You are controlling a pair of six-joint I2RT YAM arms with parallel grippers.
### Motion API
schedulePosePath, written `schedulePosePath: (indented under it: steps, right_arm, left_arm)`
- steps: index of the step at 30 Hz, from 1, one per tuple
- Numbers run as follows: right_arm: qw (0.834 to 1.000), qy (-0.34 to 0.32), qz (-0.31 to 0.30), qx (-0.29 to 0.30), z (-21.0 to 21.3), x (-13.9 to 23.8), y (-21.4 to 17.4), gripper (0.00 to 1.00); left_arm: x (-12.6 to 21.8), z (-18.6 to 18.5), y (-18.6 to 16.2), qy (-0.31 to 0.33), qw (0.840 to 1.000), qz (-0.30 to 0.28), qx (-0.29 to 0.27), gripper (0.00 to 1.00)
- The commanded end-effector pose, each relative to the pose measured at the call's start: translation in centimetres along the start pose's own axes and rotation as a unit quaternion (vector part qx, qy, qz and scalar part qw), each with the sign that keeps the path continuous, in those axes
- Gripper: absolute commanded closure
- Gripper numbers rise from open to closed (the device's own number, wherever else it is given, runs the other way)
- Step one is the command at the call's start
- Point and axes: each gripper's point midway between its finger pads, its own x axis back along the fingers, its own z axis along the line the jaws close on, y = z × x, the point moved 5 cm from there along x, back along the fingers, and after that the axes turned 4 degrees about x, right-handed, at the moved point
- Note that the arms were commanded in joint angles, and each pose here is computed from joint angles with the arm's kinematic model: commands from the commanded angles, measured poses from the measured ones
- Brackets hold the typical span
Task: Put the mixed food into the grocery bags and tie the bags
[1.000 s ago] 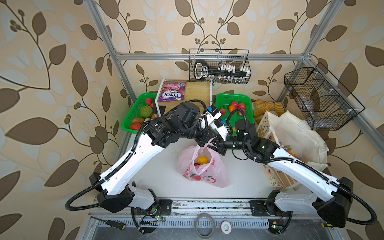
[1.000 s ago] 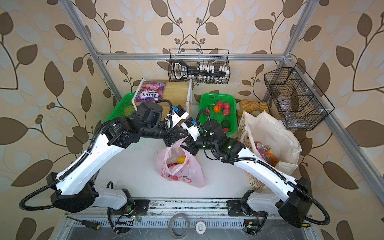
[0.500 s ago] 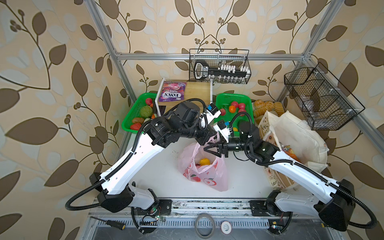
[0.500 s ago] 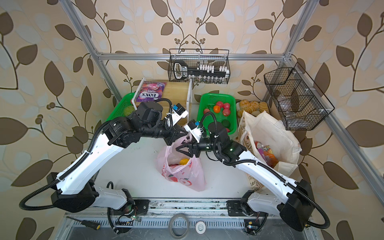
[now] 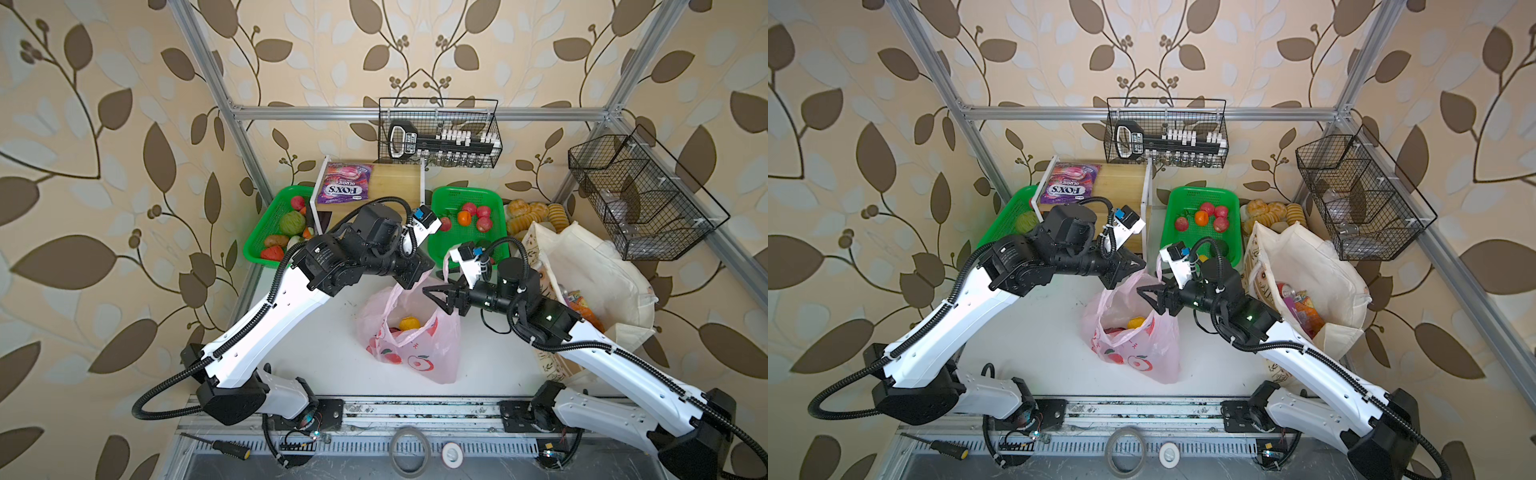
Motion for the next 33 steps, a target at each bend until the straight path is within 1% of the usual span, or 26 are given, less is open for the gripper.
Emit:
schedulePosePath:
  steps: [1, 3, 6, 9, 13, 17, 19, 20, 21, 22, 24, 25, 26, 28, 31, 33]
  right_arm:
    - [0.998, -0.061, -0.002, -0.014, -1.4, 1.2, -1.0, 0.22]
    - [0.998, -0.066, -0.010, -0.018, -1.4, 1.9, -1.2, 0.22]
    - [0.994, -0.097, -0.018, -0.039, -2.0, 2.9, -1.6, 0.21]
    - [0.993, -0.096, -0.030, -0.062, -2.0, 3.3, -1.9, 0.18]
    - [0.993, -0.070, -0.037, -0.085, -1.5, 2.9, -2.3, 0.20]
    - [0.988, -0.098, -0.045, -0.108, -2.1, 2.0, -2.3, 0.20]
    - [0.989, -0.096, -0.045, -0.102, -1.8, 1.5, -2.0, 0.20]
    - [0.987, -0.112, -0.047, -0.104, -1.9, 1.4, -1.8, 0.21]
    - [0.984, -0.129, -0.049, -0.109, -2.2, 1.4, -1.7, 0.26]
    - [0.983, -0.137, -0.053, -0.112, -2.3, 1.3, -1.8, 0.35]
    - [0.980, -0.141, -0.066, -0.124, -2.5, 1.3, -1.6, 0.46]
    - [0.980, -0.137, -0.070, -0.129, -2.4, 1.3, -1.6, 0.55]
    - [0.980, -0.128, -0.076, -0.129, -2.1, 1.3, -1.3, 0.62]
    - [0.982, -0.119, -0.078, -0.124, -1.7, 1.3, -1.0, 0.72]
    - [0.985, -0.109, -0.073, -0.116, -1.3, 1.1, -0.6, 0.84]
    - [0.986, -0.097, -0.072, -0.112, -1.0, 0.7, -0.4, 0.88]
  left_arm:
    - [1.6, -0.6, 0.8, -0.001, 0.999, -0.036, -0.002, 1.00]
    - [1.5, -0.6, 0.8, -0.001, 0.999, -0.036, -0.001, 1.00]
    - [1.5, -0.6, 0.8, -0.001, 0.999, -0.036, 0.003, 1.00]
    - [1.6, -0.7, 0.9, -0.004, 0.999, -0.039, 0.004, 1.00]
    - [1.7, -0.8, 1.0, -0.010, 0.999, -0.041, 0.007, 1.00]
    - [1.8, -1.0, 1.1, -0.015, 0.999, -0.043, 0.010, 1.00]
    - [1.9, -1.0, 1.1, -0.016, 0.999, -0.044, 0.011, 1.00]
    - [1.9, -1.0, 1.1, -0.015, 0.999, -0.045, 0.012, 1.00]
    - [1.9, -1.0, 1.1, -0.015, 0.999, -0.045, 0.013, 1.00]
    - [2.0, -1.1, 1.1, -0.015, 0.999, -0.045, 0.013, 1.00]
    - [2.0, -1.0, 1.0, -0.014, 0.999, -0.044, 0.013, 1.00]
    - [1.9, -0.9, 1.0, -0.012, 0.999, -0.044, 0.013, 1.00]
    - [1.9, -0.9, 0.9, -0.011, 0.999, -0.042, 0.011, 1.00]
    - [1.7, -0.9, 0.7, -0.012, 0.999, -0.038, 0.005, 1.00]
    - [1.3, -1.1, 0.4, -0.023, 0.999, -0.025, -0.002, 1.00]
    - [1.0, -1.5, 0.4, -0.043, 0.999, -0.016, -0.009, 1.00]
